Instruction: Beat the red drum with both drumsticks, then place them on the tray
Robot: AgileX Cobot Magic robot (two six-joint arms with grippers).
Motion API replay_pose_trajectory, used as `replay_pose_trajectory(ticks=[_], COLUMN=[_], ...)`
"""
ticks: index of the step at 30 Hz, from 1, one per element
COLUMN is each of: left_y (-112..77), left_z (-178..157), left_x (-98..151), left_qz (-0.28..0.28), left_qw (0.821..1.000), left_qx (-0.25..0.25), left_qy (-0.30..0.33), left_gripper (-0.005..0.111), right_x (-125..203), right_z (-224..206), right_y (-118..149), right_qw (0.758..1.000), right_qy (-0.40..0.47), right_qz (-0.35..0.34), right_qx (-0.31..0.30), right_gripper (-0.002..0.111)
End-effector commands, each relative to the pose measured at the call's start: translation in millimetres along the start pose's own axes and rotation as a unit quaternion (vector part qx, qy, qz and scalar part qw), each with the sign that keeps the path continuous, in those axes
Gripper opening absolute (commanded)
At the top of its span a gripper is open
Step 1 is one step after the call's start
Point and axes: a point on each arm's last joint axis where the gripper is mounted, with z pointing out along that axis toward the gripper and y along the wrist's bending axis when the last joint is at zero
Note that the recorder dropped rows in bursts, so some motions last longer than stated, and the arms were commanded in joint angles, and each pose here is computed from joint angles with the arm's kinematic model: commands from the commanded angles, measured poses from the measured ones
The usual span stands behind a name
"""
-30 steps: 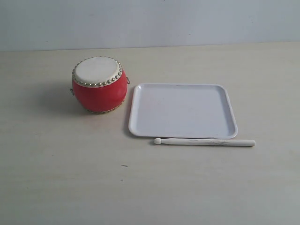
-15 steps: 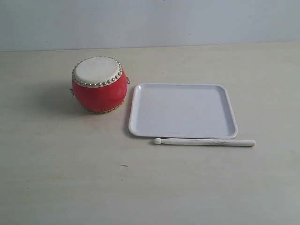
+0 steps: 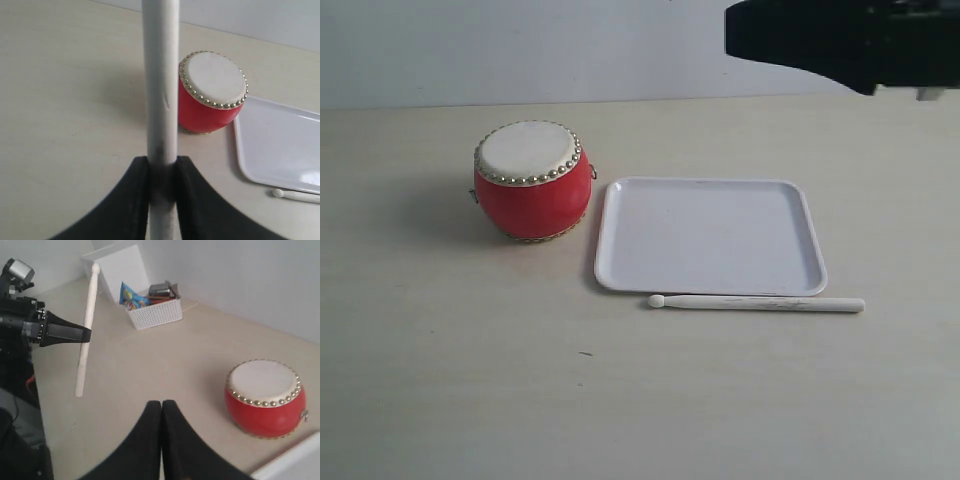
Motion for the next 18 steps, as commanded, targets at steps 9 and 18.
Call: replay_pose_trajectory(ticks=[9, 18], left_y=[0.1, 0.1], left_z=[-0.9, -0.9], left_x=[-0.2, -0.2], left_qz=[0.001, 0.001], left_qw=[1.000, 1.000], left_qx=[0.003, 0.003], left_qy=[-0.005, -0.005], left_gripper=[0.000, 0.000], right_x=[-39.9, -61.2], right_z=[14.1, 2.0], right_y=[-29.6, -55.6], right_qw=[0.991, 0.952], right_qy=[-0.015, -0.044], right_qz=[-0.123, -0.197], right_qx=[0.054, 0.231], right_gripper=[0.000, 0.000])
